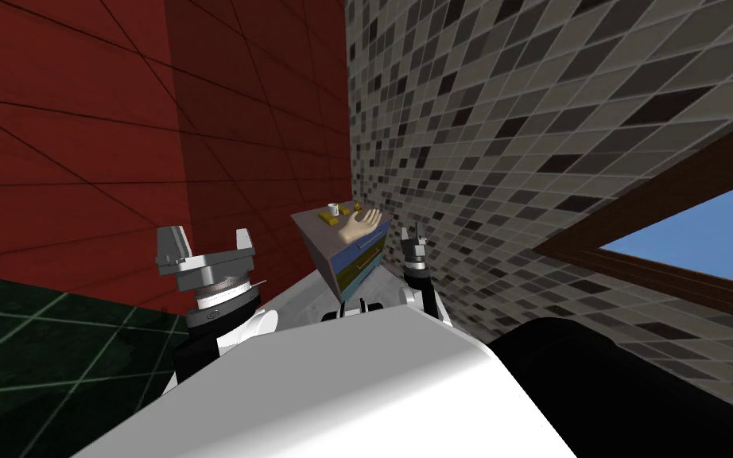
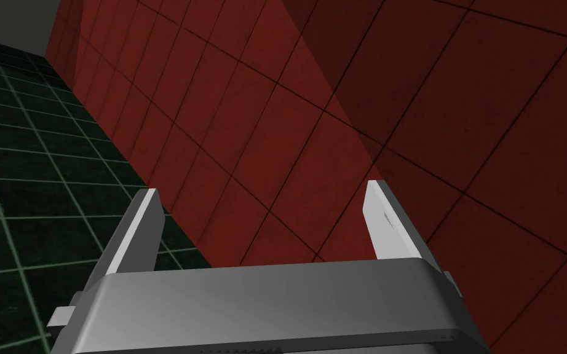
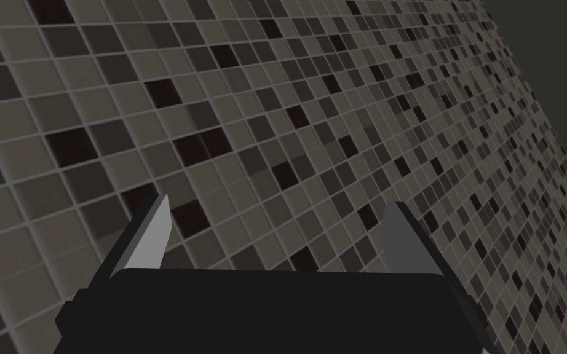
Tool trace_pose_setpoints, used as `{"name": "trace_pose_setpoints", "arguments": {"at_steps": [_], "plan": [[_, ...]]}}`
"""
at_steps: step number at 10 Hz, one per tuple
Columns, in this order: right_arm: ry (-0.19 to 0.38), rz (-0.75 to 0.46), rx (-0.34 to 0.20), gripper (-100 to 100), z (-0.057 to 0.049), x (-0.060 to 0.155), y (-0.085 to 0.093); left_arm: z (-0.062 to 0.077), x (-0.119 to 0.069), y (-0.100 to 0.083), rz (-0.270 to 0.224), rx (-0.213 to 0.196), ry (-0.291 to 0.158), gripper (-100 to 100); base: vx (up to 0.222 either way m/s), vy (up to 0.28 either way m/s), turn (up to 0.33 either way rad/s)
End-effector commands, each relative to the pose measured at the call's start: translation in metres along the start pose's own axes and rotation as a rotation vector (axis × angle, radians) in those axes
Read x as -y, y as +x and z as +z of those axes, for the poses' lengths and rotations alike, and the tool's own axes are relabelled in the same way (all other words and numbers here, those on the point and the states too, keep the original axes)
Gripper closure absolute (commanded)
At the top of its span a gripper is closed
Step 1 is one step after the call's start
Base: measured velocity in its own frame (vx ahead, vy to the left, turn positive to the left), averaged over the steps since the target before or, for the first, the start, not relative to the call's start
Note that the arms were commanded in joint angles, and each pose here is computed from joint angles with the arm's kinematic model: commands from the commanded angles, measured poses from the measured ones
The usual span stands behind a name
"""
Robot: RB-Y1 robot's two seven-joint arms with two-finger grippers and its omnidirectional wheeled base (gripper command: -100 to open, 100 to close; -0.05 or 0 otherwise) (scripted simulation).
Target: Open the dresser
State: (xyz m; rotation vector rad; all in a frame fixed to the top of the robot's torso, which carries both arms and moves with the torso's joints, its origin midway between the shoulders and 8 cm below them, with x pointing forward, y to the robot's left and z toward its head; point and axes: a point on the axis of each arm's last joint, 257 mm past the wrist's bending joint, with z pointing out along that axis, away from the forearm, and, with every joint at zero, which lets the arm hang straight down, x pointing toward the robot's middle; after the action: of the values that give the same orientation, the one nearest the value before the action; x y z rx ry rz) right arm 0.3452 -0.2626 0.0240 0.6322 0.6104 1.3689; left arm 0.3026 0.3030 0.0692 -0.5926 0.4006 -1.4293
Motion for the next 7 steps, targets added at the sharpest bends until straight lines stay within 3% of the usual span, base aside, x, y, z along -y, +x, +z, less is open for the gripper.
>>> {"name": "trace_pose_setpoints", "arguments": {"at_steps": [1,7], "plan": [[0.003,0.097,-0.031,-100,-0.008,0.011,0.000,0.000,0.000,0.000,0.000,0.000,0.000,0,0.039,-0.014,0.229],[0.010,0.284,-0.027,-100,-0.023,0.028,-0.008,0.000,0.000,0.000,0.000,0.000,0.000,0,0.028,-0.010,0.157]]}}
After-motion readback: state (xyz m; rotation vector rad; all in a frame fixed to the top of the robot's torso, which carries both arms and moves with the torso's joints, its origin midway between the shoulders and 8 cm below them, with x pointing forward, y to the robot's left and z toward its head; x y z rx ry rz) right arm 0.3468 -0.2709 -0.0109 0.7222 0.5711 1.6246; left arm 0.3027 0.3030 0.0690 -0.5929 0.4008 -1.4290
